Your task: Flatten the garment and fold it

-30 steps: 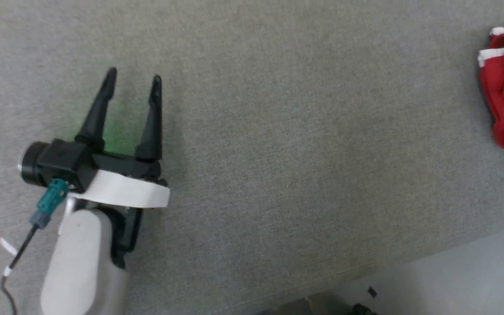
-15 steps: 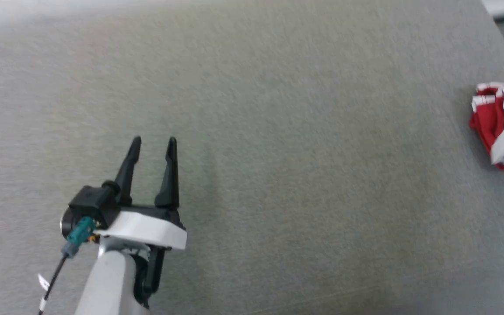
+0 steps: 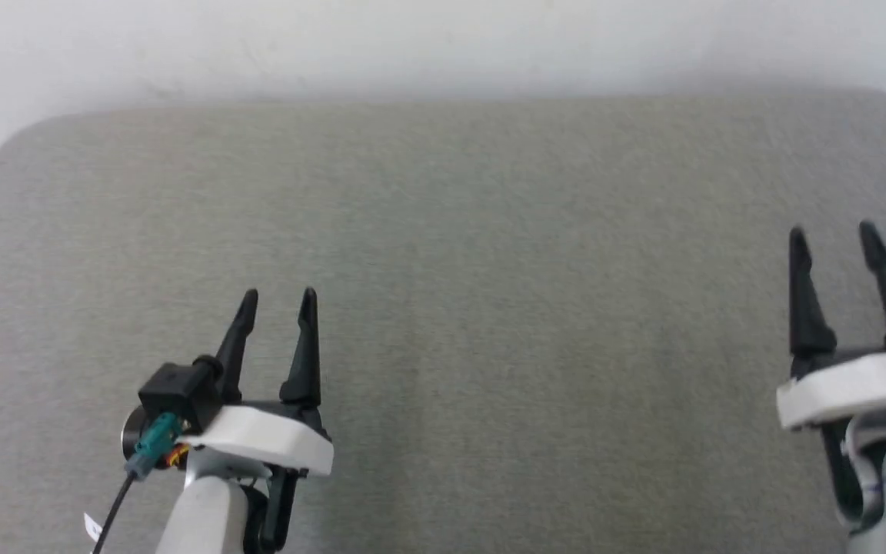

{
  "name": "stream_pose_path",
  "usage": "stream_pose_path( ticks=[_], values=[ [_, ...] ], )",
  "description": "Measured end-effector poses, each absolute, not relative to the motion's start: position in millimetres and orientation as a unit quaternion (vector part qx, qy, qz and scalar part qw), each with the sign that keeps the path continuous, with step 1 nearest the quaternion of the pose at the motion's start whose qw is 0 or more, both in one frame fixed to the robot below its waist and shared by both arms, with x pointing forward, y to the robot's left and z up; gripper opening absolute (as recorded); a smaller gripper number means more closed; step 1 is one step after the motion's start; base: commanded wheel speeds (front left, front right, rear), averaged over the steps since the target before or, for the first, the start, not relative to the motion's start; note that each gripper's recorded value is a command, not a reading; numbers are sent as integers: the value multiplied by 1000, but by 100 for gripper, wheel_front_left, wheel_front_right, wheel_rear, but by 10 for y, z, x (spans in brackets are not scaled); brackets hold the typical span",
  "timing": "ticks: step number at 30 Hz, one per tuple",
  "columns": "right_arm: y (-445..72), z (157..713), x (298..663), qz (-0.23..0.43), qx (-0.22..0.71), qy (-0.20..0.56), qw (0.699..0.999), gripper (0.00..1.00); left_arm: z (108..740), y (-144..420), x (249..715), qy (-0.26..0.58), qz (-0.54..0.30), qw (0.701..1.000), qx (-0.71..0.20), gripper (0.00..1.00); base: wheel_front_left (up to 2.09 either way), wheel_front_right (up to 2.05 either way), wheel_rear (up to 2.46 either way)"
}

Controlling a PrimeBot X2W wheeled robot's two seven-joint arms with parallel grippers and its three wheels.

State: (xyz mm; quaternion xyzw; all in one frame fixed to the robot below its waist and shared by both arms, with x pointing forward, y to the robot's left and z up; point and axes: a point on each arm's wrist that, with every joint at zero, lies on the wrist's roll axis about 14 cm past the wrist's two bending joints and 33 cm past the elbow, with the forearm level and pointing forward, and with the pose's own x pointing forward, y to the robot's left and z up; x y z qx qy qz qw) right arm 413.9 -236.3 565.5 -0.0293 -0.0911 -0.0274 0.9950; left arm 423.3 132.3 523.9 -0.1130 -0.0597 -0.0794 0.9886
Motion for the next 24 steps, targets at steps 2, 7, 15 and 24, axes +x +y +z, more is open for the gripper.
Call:
stream_pose_path(
  ticks=[2,7,15,24],
  values=[
    [-2231,5638,4061,-14,-19,-91,996,100,5258,1410,4149,-62,-68,990,-111,100,0,0,0],
    [-2001,5563,3892,12,-5,-85,996,100,5298,1599,3951,-69,-42,991,-107,100,0,0,0],
    [-1795,5473,3721,40,3,-77,996,100,5347,1825,3692,-81,-10,991,-105,100,0,0,0],
    [-1627,5370,3635,64,27,-63,996,100,5297,1930,3493,-78,9,991,-107,100,0,0,0]
  ],
)
